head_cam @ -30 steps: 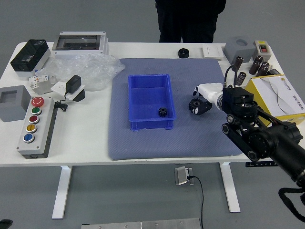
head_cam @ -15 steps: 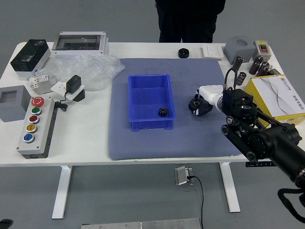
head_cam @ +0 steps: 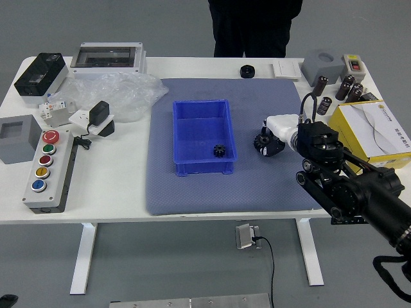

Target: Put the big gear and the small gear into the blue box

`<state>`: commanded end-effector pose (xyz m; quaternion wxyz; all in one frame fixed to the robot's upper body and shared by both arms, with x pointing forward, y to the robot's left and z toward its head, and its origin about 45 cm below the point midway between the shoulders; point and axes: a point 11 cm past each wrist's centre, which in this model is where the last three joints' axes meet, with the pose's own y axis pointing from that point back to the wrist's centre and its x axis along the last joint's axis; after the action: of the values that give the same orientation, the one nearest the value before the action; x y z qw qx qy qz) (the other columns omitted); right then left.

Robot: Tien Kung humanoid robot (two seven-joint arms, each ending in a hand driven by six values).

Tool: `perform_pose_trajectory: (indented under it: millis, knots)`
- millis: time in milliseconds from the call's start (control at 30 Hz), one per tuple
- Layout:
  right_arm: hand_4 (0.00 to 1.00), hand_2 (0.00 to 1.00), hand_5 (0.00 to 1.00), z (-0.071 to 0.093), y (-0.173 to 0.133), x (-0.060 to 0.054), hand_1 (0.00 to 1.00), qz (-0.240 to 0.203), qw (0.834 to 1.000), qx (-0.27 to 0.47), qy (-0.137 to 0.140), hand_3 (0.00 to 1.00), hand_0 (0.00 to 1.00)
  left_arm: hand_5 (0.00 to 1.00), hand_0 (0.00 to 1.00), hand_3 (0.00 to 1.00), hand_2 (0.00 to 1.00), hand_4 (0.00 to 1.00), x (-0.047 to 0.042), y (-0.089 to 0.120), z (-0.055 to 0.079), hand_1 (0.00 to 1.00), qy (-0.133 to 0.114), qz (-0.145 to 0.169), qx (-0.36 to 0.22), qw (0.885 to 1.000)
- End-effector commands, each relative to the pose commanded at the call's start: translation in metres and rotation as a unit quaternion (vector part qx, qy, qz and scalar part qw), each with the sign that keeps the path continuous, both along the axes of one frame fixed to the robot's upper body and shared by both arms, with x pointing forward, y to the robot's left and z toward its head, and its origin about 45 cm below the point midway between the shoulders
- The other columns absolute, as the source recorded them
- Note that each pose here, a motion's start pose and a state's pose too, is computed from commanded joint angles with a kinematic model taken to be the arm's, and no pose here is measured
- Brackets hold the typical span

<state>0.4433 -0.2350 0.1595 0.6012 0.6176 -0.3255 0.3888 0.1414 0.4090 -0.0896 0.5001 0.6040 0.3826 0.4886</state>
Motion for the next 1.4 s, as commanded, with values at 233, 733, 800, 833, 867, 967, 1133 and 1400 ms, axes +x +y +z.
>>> perform_pose_trajectory:
  millis: [233, 733, 800, 833, 867, 967, 1133, 1400]
  knots:
    - [0.468, 0.507, 0.134, 0.008, -0.003, 0.004, 0.468, -0.005, 1.000, 0.003, -0.014, 0.599, 0.597, 0.360, 0.827, 0.744, 0.784, 0.646, 0.0006, 0.001, 0.000, 0.789, -0.001, 0.001, 0.000, 1.000]
    - [0.427, 0.496, 0.109, 0.065, -0.008, 0.020, 0.467, -0.009, 0.996, 0.016, -0.083, 0.590, 0.613, 0.359, 0.827, 0.744, 0.784, 0.646, -0.0009, 0.004, 0.001, 0.789, 0.000, 0.003, 0.003, 1.000]
    - [0.427, 0.496, 0.109, 0.076, -0.002, 0.020, 0.467, 0.001, 0.995, 0.018, -0.096, 0.590, 0.613, 0.359, 0.827, 0.744, 0.784, 0.646, -0.0010, 0.005, 0.001, 0.789, -0.001, 0.004, 0.004, 1.000]
    - [0.427, 0.496, 0.109, 0.082, 0.002, 0.019, 0.467, 0.007, 0.995, 0.019, -0.103, 0.590, 0.613, 0.359, 0.827, 0.744, 0.784, 0.646, -0.0010, 0.006, 0.002, 0.789, -0.001, 0.004, 0.004, 1.000]
    - [0.423, 0.492, 0.114, 0.087, 0.006, 0.019, 0.468, 0.013, 0.994, 0.021, -0.108, 0.592, 0.618, 0.360, 0.827, 0.744, 0.784, 0.646, -0.0011, 0.006, 0.002, 0.789, -0.001, 0.004, 0.005, 1.000]
    - [0.423, 0.492, 0.114, 0.102, 0.023, 0.016, 0.468, 0.036, 0.991, 0.028, -0.125, 0.592, 0.618, 0.360, 0.827, 0.744, 0.784, 0.646, -0.0013, 0.008, 0.002, 0.789, -0.001, 0.005, 0.006, 1.000]
    - [0.420, 0.493, 0.115, 0.119, 0.067, 0.005, 0.469, 0.086, 0.984, 0.055, -0.144, 0.593, 0.620, 0.359, 0.827, 0.744, 0.784, 0.646, -0.0029, 0.009, 0.002, 0.789, 0.001, 0.004, 0.007, 1.000]
    - [0.422, 0.494, 0.118, 0.108, 0.128, -0.013, 0.471, 0.138, 0.978, 0.096, -0.126, 0.591, 0.620, 0.359, 0.827, 0.744, 0.784, 0.646, -0.0038, 0.007, 0.001, 0.789, 0.004, -0.002, 0.006, 1.000]
